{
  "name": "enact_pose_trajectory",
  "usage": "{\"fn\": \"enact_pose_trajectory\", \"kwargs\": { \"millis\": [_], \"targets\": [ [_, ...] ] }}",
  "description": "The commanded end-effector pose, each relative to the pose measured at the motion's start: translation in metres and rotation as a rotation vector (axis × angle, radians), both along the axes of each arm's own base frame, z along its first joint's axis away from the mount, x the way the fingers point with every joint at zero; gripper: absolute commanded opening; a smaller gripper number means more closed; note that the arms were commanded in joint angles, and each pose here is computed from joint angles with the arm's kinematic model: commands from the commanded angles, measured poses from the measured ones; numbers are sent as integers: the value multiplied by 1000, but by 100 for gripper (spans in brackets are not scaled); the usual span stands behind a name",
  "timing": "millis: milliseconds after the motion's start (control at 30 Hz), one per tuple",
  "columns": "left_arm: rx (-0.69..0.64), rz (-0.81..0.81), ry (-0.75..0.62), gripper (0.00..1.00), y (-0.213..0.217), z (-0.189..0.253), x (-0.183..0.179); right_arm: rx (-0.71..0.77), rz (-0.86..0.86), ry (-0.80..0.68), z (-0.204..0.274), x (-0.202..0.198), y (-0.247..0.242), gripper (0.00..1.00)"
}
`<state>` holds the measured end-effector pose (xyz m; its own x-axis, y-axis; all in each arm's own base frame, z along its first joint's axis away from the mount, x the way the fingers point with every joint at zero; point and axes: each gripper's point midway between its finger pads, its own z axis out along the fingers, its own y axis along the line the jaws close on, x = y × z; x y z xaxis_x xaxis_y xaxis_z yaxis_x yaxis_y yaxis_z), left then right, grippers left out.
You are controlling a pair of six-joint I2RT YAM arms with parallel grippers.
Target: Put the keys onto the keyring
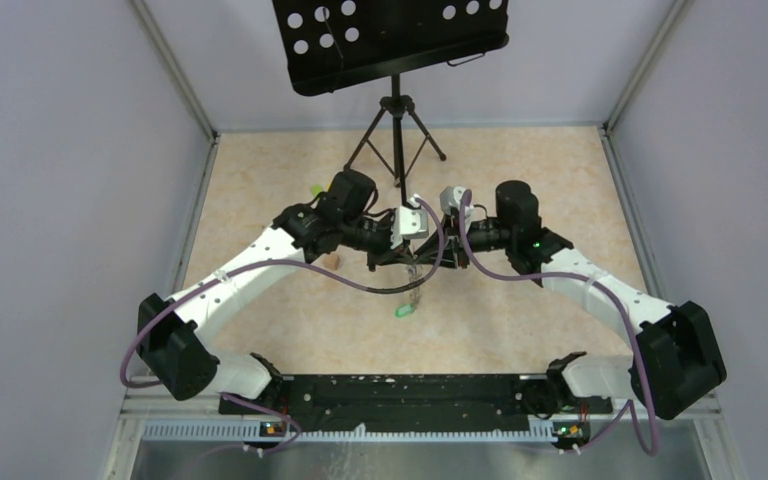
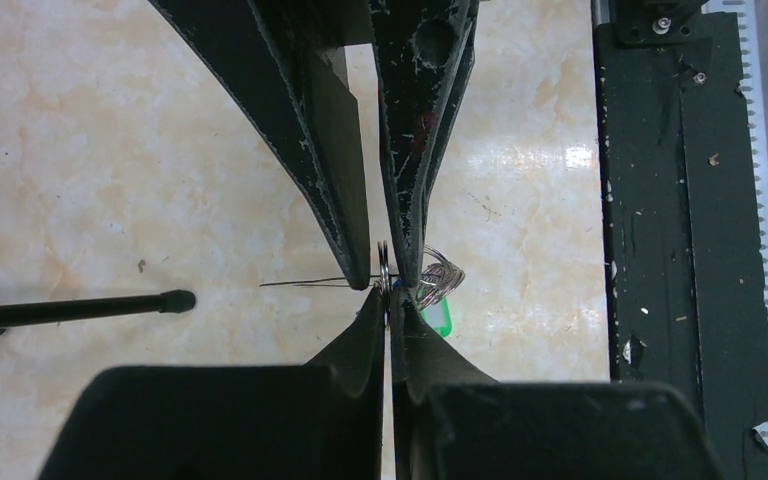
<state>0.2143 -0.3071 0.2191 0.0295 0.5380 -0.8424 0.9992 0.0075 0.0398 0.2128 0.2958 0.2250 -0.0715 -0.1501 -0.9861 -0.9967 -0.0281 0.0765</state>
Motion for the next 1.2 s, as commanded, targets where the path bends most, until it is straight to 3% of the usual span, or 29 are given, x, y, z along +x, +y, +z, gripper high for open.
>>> {"fn": "enact_pose_trajectory", "kwargs": {
  "millis": [0, 167, 300, 600, 833, 967, 1167],
  "targets": [
    [-43, -24, -5, 0, -7, 12, -3, 44, 22, -71, 26, 2, 7, 17],
    [-45, -24, -7, 0, -7, 12, -3, 46, 24, -71, 27, 1, 7, 13],
    [-45, -23, -9, 0, -7, 10, -3, 48, 28, -72, 27, 0, 7, 0],
    [-55, -20, -19, 0, -6, 10, -3, 57, 12, -79, 33, 1, 6, 0],
    [-115, -21, -77, 35, -1, 23, -1, 106, -1, -57, 47, 3, 1, 0],
    [-154, -18, -130, 48, 7, 28, 6, 125, 2, -55, 55, 2, -1, 0],
    [-207, -36, -193, 55, 14, 37, 13, 143, 20, -37, 60, -3, -3, 0]
  ]
}}
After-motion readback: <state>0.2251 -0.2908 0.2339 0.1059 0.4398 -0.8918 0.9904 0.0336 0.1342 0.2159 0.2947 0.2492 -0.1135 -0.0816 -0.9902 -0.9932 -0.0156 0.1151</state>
